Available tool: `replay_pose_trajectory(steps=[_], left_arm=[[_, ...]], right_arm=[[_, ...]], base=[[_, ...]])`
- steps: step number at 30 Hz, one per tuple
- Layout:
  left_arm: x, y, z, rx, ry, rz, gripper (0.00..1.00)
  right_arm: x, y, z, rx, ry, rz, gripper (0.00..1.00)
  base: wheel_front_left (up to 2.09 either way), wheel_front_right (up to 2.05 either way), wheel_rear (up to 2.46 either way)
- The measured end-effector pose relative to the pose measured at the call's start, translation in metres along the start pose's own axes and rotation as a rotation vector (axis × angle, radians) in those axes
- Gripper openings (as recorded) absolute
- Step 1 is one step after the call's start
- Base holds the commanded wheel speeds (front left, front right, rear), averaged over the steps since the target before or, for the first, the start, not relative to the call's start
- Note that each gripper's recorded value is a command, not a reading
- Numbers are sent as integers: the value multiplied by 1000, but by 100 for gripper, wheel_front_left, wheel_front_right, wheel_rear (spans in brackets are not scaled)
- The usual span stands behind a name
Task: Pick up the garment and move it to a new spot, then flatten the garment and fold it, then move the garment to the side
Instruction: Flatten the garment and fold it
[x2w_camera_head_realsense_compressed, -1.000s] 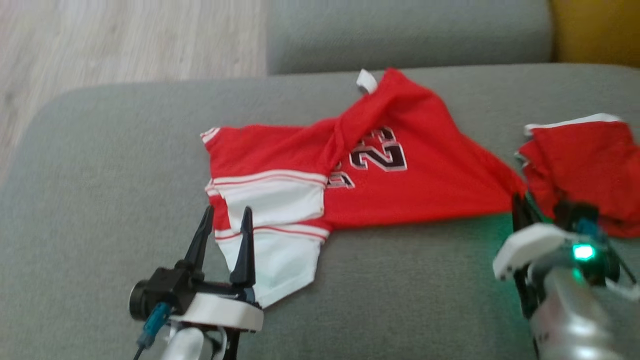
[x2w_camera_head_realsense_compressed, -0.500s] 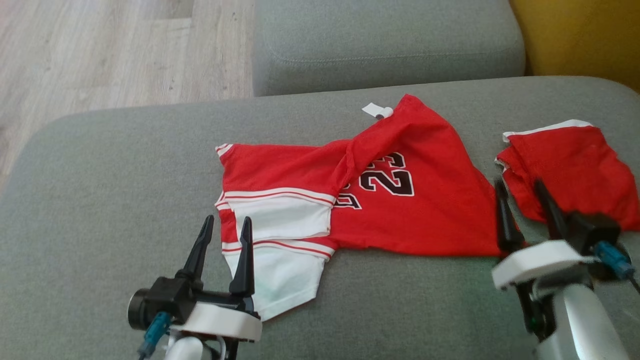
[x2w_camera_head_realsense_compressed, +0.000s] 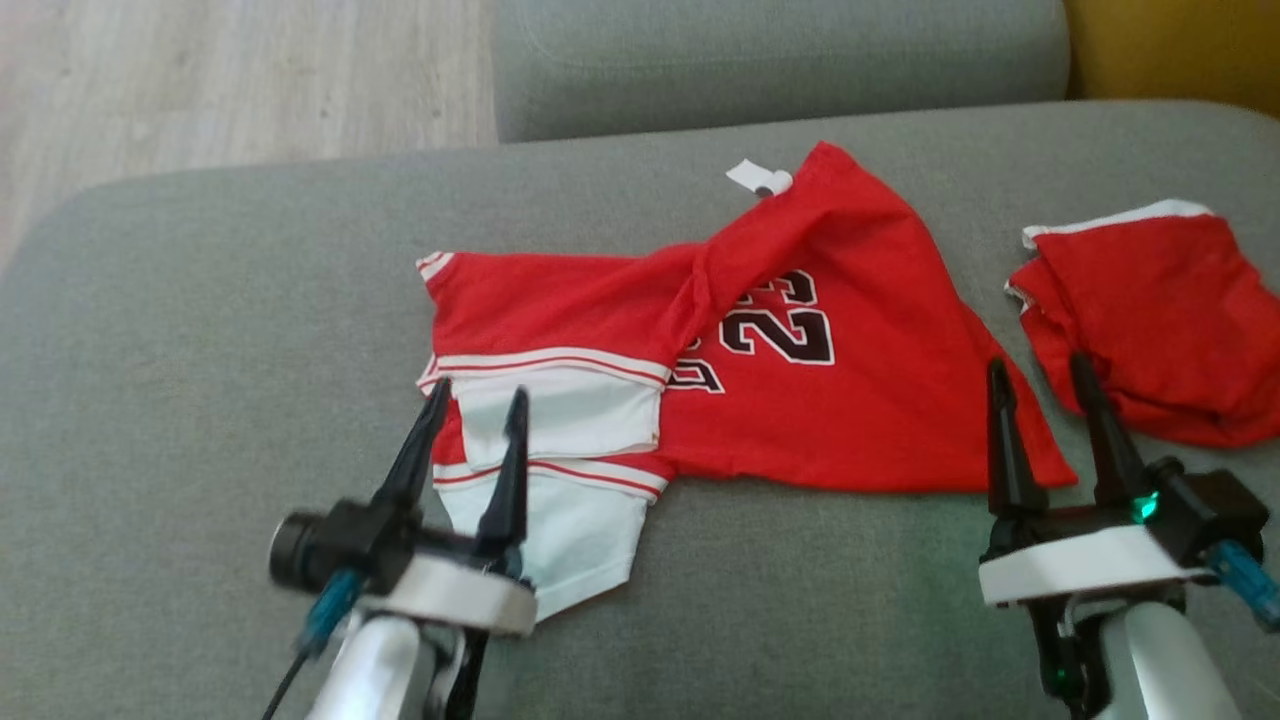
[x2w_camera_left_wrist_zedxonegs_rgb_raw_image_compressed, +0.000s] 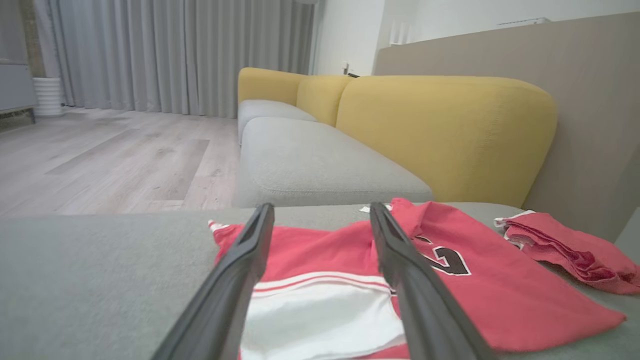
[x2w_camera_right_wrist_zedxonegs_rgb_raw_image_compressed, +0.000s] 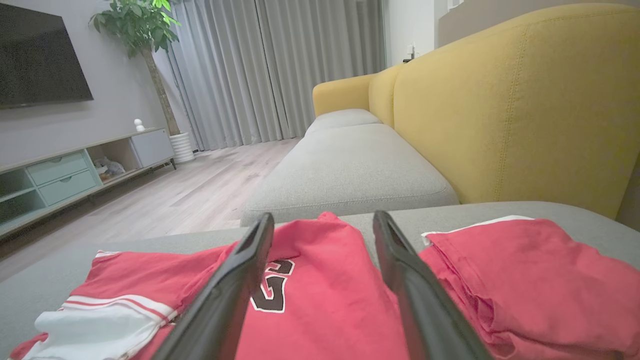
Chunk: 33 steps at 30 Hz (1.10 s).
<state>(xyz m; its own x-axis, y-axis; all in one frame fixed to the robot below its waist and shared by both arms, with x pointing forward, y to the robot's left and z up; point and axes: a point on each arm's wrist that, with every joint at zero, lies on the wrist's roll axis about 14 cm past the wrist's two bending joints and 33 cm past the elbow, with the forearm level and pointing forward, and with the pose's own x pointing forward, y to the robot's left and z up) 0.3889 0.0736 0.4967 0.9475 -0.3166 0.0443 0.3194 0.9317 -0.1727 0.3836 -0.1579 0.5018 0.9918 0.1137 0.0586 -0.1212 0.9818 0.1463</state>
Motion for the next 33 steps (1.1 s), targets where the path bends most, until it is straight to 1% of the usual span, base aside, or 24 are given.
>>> replay_pose_trajectory(steps=[2,6,8,10,14,20,32,33], left_arm=[[12,-11,-4,8,22,-52,100],[35,-46,-21,50,125,-193,100],[44,-62,-35,93,200,-259,100],[49,-71,-52,125,286,-293,100],[49,-71,-85,196,415,-294,100],[41,-64,-116,229,530,-276,100],[43,-56,-127,264,579,-256,100],[42,-55,-129,266,589,-256,71]], right_arm=[[3,-2,1,3,-8,-4,100],[9,-6,-5,2,5,-13,100],[12,-10,-7,1,8,-25,100],[12,-16,-9,2,13,-40,100],[11,-27,-15,10,30,-74,100],[6,-41,-24,13,58,-118,100],[7,-45,-22,21,49,-131,100],[7,-45,-22,20,50,-132,100]], base=[[0,0,0],[0,0,0],[0,0,0],[0,0,0],[0,0,0],[0,0,0],[0,0,0],[0,0,0]])
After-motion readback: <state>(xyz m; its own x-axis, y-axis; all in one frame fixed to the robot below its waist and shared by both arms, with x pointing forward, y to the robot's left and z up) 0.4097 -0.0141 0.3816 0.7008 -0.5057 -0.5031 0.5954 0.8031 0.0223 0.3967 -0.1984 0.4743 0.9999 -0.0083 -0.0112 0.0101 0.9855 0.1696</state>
